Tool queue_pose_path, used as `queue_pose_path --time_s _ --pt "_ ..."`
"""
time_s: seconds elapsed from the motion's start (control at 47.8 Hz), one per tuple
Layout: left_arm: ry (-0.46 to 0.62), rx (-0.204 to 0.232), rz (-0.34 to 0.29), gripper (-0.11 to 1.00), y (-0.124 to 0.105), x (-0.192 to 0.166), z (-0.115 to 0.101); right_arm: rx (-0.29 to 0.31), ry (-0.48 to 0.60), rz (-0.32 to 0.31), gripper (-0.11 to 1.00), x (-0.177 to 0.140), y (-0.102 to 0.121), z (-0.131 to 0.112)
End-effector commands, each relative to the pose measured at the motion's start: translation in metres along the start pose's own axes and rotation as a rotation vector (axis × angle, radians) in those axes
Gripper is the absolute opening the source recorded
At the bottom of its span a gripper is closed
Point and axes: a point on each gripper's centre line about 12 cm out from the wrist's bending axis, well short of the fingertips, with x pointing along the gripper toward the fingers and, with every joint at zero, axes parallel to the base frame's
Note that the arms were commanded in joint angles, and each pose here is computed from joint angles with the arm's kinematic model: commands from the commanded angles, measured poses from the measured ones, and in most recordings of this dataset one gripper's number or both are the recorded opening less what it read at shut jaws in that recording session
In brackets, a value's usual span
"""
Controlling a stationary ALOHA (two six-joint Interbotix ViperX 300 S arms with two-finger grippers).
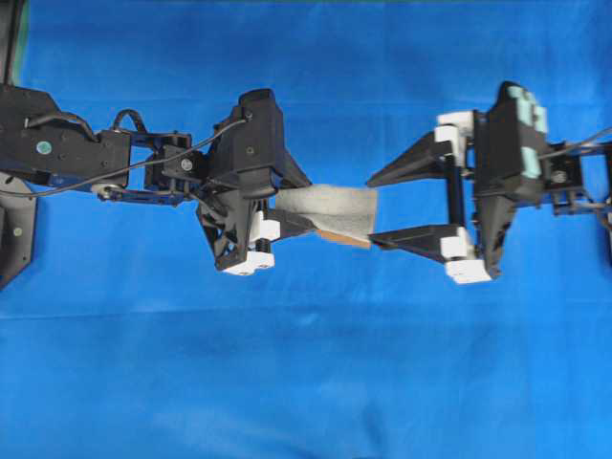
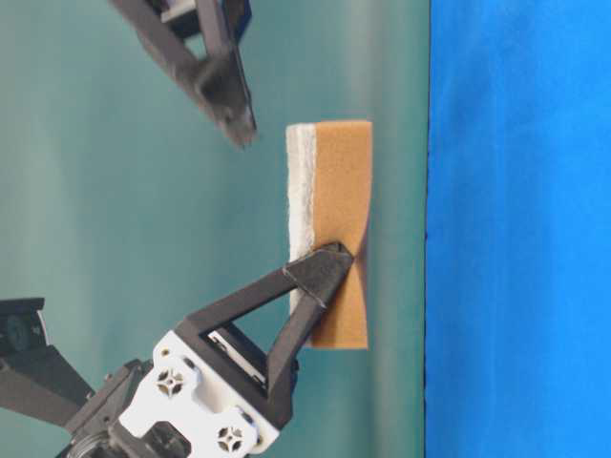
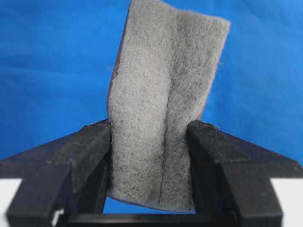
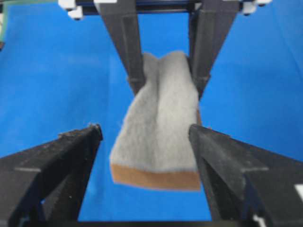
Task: Hand over the sponge with the left arm and wipe it with the right arm.
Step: 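Move the open right gripper to the sponge's free end and close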
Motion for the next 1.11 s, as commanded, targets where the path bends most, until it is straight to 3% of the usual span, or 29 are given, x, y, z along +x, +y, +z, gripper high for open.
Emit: queue_pose_path --time_s 0.0,0.355,0.941,1.025,1.087 --pt "-0.023 0.002 -0.001 0.4 0.0 -0.004 0.007 0.011 -0.023 0.001 0.73 0.007 0.001 0.013" --pt "-0.024 0.005 -0.002 0.4 -0.001 -0.004 0.007 0.019 0.059 -0.032 0.73 0.034 -0.008 0.008" --pt "-0.025 0.007 0.002 0.4 0.001 -0.004 0.007 0.008 0.139 -0.049 0.73 0.046 -0.014 -0.006" --pt "-0.025 0.012 0.002 0.4 0.001 -0.004 0.007 -0.011 0.153 -0.048 0.67 0.05 -0.014 -0.009" --pt "-0.026 0.013 0.002 0.37 0.001 -0.004 0.008 -0.027 0.155 -0.047 0.53 0.05 -0.014 -0.009"
